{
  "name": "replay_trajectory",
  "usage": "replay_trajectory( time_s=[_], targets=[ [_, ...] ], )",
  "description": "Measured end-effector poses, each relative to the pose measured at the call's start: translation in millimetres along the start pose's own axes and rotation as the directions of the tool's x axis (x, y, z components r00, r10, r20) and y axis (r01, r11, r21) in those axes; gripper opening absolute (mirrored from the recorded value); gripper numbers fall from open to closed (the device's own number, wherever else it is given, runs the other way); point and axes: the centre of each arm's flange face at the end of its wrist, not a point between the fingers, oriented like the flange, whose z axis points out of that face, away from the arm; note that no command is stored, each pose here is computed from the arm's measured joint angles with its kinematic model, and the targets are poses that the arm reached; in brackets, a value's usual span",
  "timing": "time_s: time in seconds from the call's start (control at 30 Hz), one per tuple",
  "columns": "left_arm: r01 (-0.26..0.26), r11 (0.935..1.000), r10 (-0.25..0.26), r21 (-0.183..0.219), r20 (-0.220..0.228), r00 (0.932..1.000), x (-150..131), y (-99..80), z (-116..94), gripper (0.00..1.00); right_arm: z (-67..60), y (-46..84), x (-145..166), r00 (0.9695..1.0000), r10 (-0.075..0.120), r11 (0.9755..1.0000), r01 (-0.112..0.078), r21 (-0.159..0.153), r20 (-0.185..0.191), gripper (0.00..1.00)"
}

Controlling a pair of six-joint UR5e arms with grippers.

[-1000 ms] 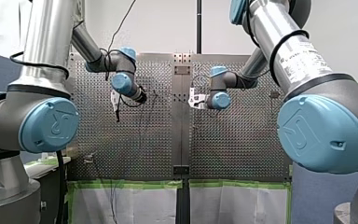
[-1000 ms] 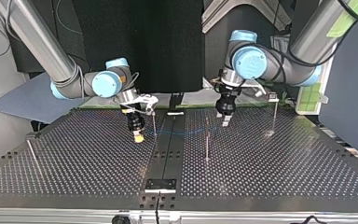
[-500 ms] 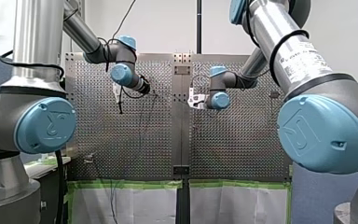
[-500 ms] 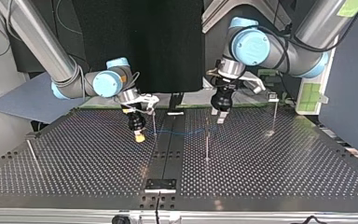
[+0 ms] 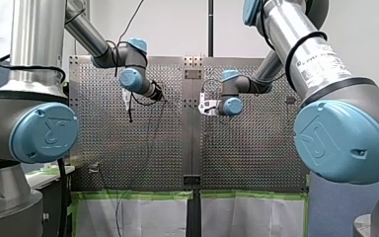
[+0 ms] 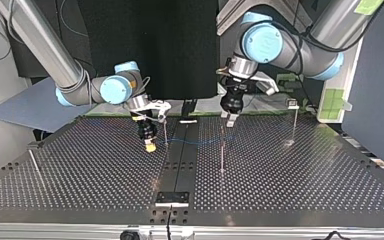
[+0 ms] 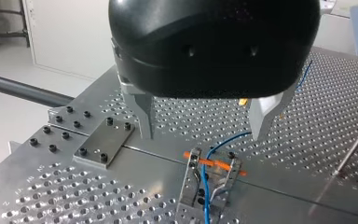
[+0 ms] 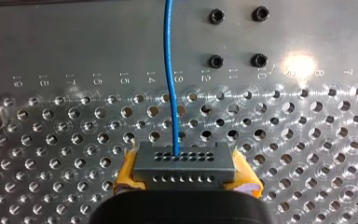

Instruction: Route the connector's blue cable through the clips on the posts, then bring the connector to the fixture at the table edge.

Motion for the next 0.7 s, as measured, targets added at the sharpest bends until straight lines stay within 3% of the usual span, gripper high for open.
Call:
replay_trajectory(
  time_s=[0.4,0.7],
  targets=[
    [-0.026,0.9979,0.027,-0.059,0.021,0.9994,-0.4,5.2,-0.1,1.00,-0.4,-1.0,-0.5,1.0000,0.000,1.0000,0.000,0.001,0.003,0.00],
    [-0.049,0.9960,0.050,-0.075,0.013,0.9987,7.9,9.9,5.1,1.00,-0.1,-0.9,-0.3,1.0000,0.000,1.0000,0.000,0.001,0.001,0.00]
  ],
)
